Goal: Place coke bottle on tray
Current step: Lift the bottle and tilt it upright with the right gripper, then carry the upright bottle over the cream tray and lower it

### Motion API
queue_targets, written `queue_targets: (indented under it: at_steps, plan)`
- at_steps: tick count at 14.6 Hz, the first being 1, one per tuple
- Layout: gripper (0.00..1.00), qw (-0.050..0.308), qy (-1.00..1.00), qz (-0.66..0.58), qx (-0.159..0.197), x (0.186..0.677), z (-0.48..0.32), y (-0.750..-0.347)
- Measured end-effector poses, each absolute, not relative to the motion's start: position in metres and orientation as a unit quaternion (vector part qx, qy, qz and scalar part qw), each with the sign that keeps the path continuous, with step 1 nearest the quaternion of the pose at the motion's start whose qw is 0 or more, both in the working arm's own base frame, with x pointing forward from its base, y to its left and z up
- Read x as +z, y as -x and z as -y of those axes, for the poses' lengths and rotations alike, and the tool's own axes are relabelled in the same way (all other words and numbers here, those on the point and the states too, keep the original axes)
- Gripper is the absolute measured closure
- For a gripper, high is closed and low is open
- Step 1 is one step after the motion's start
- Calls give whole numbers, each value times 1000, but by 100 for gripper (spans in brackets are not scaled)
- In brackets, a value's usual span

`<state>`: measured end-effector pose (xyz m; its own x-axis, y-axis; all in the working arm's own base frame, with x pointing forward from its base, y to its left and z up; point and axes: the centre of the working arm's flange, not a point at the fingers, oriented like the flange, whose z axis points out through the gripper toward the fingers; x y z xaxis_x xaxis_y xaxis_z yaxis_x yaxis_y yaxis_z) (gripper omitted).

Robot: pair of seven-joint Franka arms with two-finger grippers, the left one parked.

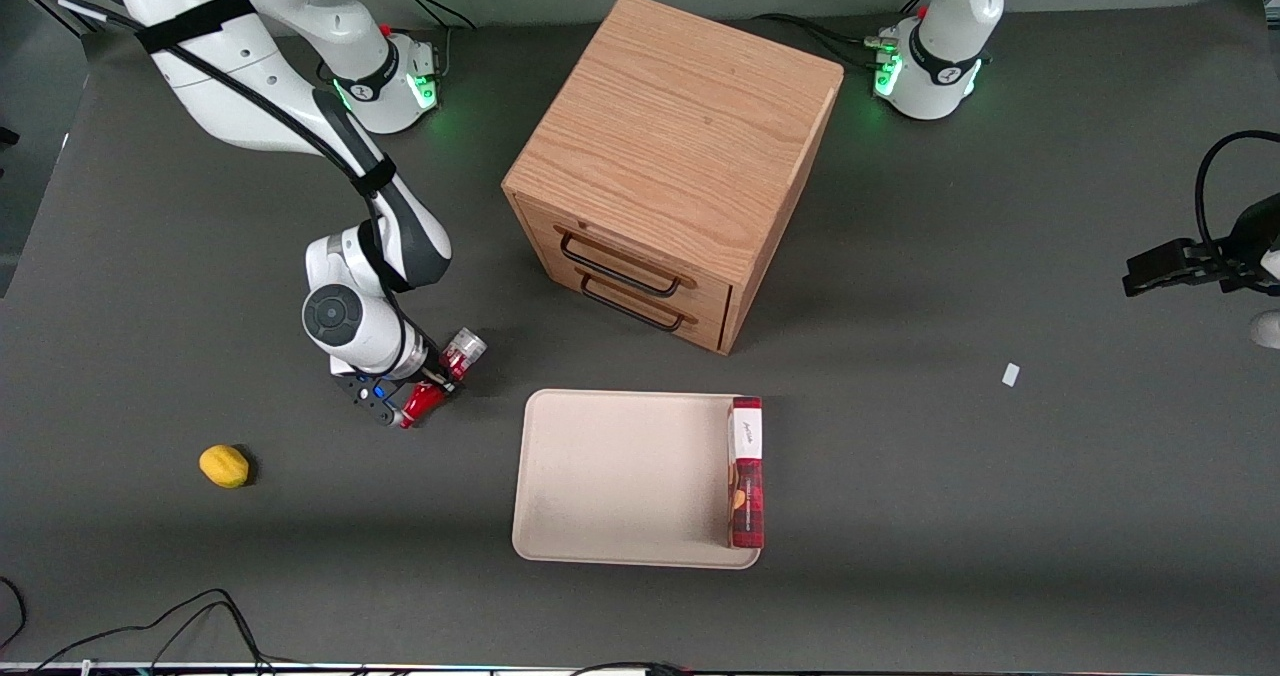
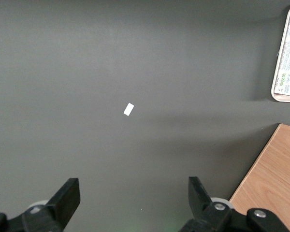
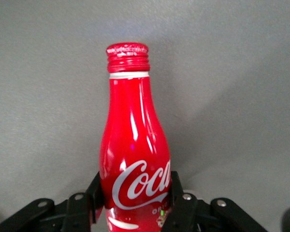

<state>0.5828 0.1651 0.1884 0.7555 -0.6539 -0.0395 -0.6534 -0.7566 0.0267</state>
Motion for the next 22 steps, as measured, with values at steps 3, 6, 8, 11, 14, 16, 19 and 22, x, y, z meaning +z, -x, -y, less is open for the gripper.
queue_targets:
  at_steps: [3, 6, 8, 11, 14, 16, 19, 22]
  plan:
    - [44, 15, -940, 339, -25, 223, -168, -602]
    - [44, 32, -947, 318, -38, 295, -171, -628]
    - [44, 38, -954, 293, -45, 351, -172, -642]
    - [44, 30, -973, 228, -37, 432, -179, -656]
    - [44, 8, -987, 159, -7, 481, -199, -662]
    - [44, 7, -996, 88, 14, 492, -226, -664]
    - [44, -15, -1000, 5, 20, 466, -276, -675]
    - [44, -43, -997, -41, 55, 418, -306, -696]
